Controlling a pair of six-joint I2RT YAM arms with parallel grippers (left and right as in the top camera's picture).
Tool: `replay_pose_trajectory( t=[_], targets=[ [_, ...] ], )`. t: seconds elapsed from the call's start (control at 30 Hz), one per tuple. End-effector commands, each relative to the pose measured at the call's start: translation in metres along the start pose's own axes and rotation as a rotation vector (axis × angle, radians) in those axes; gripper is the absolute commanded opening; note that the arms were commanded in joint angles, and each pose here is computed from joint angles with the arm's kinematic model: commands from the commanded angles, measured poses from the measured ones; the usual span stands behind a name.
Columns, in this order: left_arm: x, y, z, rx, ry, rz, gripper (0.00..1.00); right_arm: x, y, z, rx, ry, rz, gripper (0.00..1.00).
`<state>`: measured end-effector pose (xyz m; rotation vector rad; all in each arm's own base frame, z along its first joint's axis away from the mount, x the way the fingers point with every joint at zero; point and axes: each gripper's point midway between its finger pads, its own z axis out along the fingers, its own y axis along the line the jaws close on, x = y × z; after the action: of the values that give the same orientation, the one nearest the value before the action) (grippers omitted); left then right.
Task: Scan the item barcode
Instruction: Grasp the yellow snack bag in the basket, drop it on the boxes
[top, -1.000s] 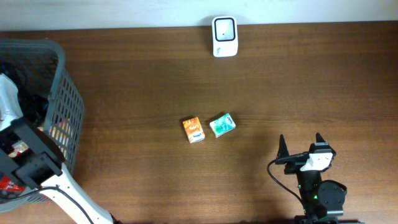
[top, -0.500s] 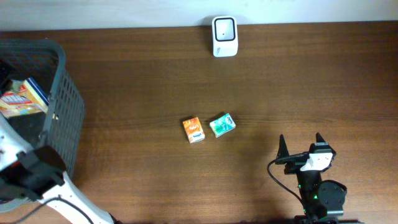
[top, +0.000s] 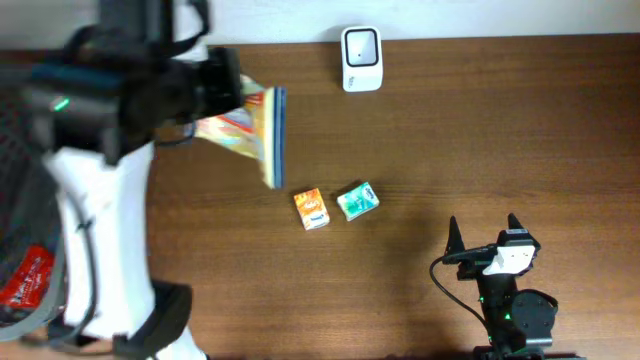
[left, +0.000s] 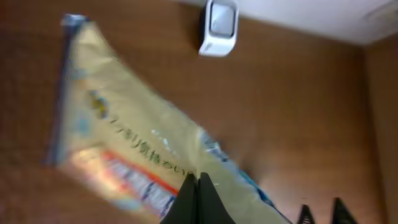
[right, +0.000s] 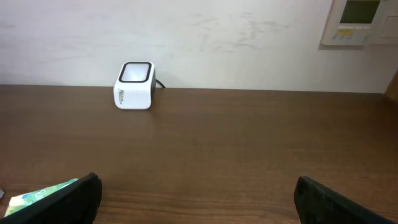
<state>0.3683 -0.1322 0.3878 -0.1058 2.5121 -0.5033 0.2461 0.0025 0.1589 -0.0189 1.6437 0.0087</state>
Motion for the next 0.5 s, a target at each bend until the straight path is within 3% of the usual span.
replay_pose_trajectory(
  t=[0.0,0.2,0.23,0.27,0.37,0.47],
  targets=[
    [0.021,-0.020,0.068,-0.065,0.137,0.090,0.00,0.003,0.000,0.000,0.000,0.004,0.000,0.99],
    [0.092,-0.027,0.214,-0.205,0.448,0.188,0.00,0.003,0.000,0.000,0.000,0.004,0.000,0.99],
    [0.100,-0.025,0.226,-0.215,0.479,0.191,0.38,0.003,0.000,0.000,0.000,0.004,0.000,0.98],
    [0.102,-0.025,0.227,-0.214,0.488,0.204,1.00,0.003,0.000,0.000,0.000,0.004,0.000,0.99],
    [0.088,-0.031,0.211,-0.175,0.447,0.251,0.99,0.003,0.000,0.000,0.000,0.004,0.000,0.99],
    [0.015,-0.022,0.132,-0.106,0.181,0.176,0.99,0.003,0.000,0.000,0.000,0.004,0.000,0.98]
  ],
)
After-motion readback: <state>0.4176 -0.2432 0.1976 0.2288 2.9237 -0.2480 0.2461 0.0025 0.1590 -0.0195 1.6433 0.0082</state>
